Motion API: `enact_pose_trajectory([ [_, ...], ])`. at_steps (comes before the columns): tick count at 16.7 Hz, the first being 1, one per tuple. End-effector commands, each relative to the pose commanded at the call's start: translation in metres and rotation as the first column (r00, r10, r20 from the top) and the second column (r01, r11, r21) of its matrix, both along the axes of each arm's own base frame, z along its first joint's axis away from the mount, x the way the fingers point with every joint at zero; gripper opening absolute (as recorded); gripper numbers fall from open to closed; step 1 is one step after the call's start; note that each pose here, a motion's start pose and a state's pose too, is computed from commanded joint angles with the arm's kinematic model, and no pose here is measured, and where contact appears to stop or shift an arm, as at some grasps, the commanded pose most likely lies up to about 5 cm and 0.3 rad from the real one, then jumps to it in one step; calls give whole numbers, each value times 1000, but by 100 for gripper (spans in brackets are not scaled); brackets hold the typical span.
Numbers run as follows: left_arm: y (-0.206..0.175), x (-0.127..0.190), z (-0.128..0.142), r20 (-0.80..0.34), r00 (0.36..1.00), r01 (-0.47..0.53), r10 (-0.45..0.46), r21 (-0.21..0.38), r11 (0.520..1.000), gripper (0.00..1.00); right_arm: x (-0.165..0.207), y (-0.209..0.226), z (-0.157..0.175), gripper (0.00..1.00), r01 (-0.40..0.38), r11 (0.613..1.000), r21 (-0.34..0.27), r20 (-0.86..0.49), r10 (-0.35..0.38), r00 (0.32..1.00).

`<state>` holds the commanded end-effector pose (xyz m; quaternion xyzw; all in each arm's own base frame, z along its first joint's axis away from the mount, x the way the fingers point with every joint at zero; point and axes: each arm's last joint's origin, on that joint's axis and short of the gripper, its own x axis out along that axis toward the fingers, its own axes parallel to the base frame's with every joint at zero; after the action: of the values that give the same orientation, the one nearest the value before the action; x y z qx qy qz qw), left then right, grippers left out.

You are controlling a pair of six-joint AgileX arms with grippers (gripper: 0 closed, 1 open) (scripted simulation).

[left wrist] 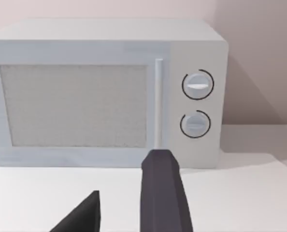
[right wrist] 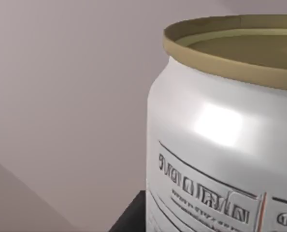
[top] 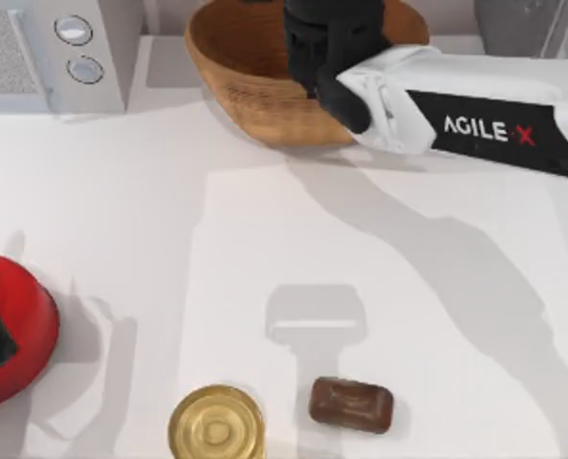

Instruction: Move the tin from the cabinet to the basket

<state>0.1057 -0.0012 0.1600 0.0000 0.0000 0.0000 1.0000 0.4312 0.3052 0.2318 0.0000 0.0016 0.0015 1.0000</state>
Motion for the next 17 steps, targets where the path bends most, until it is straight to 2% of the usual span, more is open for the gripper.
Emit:
enact_pose_trajectory([
  [12, 0, 0, 0, 0, 1000, 0, 0, 0, 1000, 100, 23, 0, -10, 0, 0, 1000, 0, 0, 0, 1000],
  [17, 0, 0, 0, 0, 1000, 0, 0, 0, 1000, 100, 23, 0, -10, 38, 0, 1000, 0, 0, 0, 1000],
])
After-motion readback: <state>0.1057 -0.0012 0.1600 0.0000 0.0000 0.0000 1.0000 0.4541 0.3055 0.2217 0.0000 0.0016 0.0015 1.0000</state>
